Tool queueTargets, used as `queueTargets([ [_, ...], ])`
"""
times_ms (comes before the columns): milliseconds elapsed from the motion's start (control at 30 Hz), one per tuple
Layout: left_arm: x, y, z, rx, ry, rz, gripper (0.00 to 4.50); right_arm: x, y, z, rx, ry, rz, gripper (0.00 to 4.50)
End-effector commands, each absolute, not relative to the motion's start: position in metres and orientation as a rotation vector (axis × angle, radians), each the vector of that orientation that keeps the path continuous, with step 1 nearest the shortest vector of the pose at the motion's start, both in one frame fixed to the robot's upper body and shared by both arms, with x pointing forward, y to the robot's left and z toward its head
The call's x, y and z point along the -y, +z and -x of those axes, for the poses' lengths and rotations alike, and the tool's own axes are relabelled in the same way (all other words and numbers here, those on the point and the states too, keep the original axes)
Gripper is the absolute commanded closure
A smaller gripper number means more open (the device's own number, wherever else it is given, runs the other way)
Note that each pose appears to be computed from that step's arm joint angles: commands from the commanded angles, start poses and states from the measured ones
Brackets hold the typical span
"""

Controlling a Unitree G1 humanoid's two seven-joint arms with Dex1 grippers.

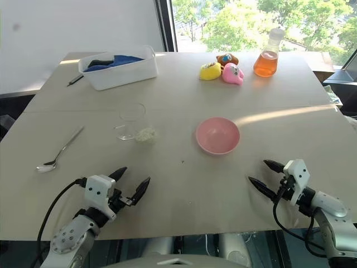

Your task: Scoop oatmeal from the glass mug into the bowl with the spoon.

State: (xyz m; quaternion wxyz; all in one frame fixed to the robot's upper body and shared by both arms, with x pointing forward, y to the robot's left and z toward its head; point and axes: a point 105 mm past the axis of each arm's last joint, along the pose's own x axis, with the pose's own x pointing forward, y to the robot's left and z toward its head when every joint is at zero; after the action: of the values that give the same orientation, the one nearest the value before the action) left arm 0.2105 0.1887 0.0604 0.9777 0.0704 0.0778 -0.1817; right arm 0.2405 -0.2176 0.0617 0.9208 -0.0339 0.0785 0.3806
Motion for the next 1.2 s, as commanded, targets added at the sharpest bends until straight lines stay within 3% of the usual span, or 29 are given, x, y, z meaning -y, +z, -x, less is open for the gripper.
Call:
queueTargets([
  [33, -0.189, 0.068, -0.214, -0.126, -0.379, -0.133, 0.00, 0.221, 0.074, -0.238, -0.107, 0.779, 0.079, 0.04],
  [900, -0.194, 0.068, -0.219, -0.100, -0.316, -0.191, 0.00, 0.212, 0.083, -0.244, -0.044, 0.814, 0.065, 0.04],
  [1033, -0.214, 0.073, -0.222, -0.120, -0.269, -0.235, 0.00, 0.191, 0.106, -0.241, -0.048, 0.954, 0.034, 0.04],
  [1200, -0.253, 0.105, -0.227, -0.038, -0.206, -0.337, 0.00, 0.151, 0.153, -0.232, -0.001, 1.174, -0.020, 0.04],
])
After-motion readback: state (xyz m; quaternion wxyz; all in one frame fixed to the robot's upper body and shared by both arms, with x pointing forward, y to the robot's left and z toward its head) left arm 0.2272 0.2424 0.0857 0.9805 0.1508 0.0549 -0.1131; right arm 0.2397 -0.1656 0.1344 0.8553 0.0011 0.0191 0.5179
